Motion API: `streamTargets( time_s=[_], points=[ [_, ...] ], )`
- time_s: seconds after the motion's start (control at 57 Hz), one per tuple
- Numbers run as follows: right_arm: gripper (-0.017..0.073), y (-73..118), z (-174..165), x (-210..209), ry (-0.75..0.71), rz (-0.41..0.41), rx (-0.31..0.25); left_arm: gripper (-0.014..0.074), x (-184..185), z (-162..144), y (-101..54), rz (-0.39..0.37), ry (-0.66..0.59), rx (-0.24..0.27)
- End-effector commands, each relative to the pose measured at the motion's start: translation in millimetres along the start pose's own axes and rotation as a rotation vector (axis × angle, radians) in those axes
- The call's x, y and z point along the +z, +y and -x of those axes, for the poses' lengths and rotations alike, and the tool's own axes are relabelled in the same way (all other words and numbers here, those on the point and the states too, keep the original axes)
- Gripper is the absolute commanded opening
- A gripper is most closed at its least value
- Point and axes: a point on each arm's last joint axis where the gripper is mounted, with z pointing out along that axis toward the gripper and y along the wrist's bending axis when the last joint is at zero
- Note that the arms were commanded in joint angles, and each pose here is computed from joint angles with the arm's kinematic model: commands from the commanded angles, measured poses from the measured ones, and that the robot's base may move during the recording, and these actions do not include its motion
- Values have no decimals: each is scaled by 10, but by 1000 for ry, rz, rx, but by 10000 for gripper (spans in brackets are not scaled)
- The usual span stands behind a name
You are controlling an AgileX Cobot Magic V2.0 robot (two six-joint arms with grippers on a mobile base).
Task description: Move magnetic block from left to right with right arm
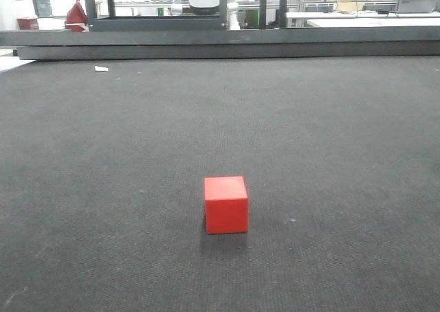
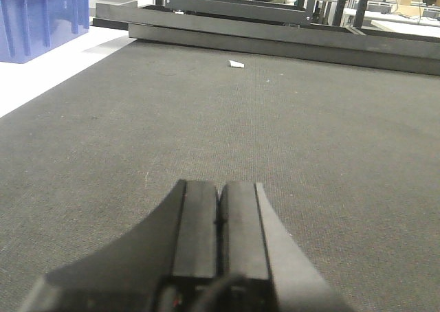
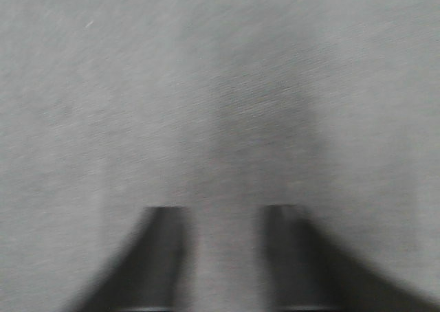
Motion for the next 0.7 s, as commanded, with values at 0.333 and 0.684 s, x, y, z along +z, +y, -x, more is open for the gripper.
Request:
streamTargets(
  time_s=[0.333, 0.684],
  points=[
    [601, 866, 457, 91, 212, 49, -20, -126, -3, 45, 3, 0, -80, -11],
    [601, 1682, 665, 338, 353, 46, -107, -126, -3, 45, 3, 0, -80, -11]
  ],
)
